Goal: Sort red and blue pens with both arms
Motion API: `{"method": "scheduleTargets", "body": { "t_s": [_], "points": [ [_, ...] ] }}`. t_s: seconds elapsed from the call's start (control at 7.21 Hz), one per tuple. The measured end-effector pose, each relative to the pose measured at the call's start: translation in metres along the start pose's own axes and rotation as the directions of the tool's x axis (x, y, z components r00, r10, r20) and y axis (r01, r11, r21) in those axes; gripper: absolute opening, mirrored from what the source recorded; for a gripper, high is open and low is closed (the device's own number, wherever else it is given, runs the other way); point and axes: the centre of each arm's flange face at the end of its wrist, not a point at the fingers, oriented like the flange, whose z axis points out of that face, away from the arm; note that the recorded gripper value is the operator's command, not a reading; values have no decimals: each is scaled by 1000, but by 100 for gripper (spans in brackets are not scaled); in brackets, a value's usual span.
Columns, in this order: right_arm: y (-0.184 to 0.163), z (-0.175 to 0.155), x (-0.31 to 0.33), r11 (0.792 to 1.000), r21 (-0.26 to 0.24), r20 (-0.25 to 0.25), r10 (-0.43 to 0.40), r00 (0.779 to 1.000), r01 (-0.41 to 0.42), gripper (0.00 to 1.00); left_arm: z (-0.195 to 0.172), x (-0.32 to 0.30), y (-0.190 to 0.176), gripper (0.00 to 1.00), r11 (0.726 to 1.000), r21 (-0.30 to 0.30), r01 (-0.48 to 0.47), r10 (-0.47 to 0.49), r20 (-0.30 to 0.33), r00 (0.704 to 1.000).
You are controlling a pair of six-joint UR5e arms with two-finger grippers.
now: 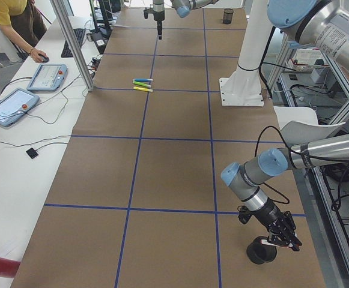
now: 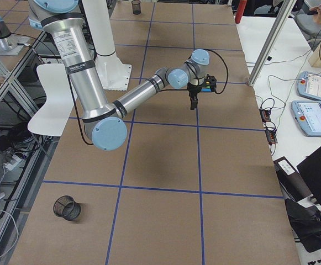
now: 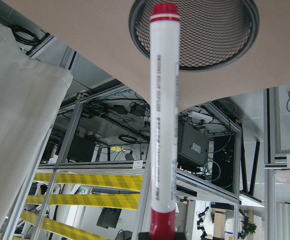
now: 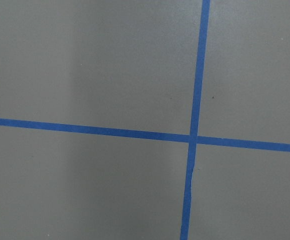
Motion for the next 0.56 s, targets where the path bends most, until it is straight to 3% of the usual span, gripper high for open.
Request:
{"method": "scheduleTargets", "body": {
  "t_s": [0.56],
  "points": [
    [2, 0, -3, 1000, -1, 2, -7, 1000, 7, 100, 31, -13, -6, 7, 1000, 12, -8, 8, -15, 1000]
  ]
}}
